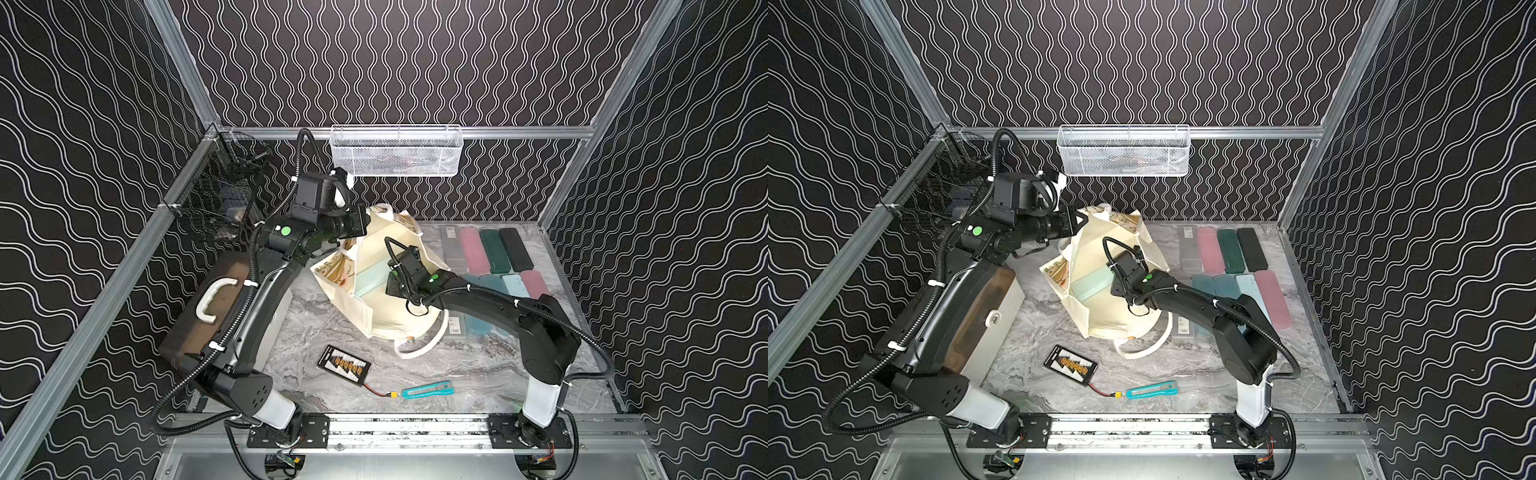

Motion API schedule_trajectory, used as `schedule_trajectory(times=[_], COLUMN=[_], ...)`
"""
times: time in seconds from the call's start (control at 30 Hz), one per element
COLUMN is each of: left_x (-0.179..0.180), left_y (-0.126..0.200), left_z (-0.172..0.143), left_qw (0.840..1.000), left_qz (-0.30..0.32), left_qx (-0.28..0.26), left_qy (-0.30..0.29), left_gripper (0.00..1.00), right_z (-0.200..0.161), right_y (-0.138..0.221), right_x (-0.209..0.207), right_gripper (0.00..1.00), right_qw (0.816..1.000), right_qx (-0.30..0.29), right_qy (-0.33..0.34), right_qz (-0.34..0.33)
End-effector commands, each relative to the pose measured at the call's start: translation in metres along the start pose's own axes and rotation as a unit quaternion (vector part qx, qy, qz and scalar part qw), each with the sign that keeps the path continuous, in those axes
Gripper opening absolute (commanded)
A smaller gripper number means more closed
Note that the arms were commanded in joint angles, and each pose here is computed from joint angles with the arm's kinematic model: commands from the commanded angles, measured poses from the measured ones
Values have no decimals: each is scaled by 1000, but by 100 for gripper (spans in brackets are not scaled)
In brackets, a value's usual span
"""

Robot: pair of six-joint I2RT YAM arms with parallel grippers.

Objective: Take out the pencil case from the canvas bag
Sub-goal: Pick up the pencil case from the canvas bag.

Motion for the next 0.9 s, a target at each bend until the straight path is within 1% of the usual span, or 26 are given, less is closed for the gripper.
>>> schedule_trajectory(times=[0.0,0.1,0.23,0.4,0.63,0.87], left_x=[-19,-26,-35,-45,-51,-59], left_y=[15,20,27,38,52,62], left_z=[30,31,34,39,44,50], left_qw=[996,994,991,987,985,982], left_qz=[-44,-63,-87,-110,-119,-132], left_qx=[-71,-80,-90,-104,-118,-126], left_qy=[-28,-32,-40,-49,-44,-45], left_gripper=[0,0,0,0,0,0], right_z=[11,19,28,32,46,63], right_y=[8,12,13,8,-1,0], right_x=[10,10,5,-3,7,25], right_gripper=[66,68,70,70,68,67], right_qw=[994,990,985,978,971,963], right_qx=[-19,-34,-46,-37,-30,-32], right_qy=[-101,-134,-163,-201,-220,-226], right_qz=[31,34,28,31,82,141])
Point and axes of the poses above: each gripper's point midway between its finger pads, its own y axis back along the fingers, its own x axis along the line the jaws close on, z = x × y, the point moved 1 cm from there along y, back along the fingers, and after that the axes turned 15 degrees about -y, right-handed, at the moved point
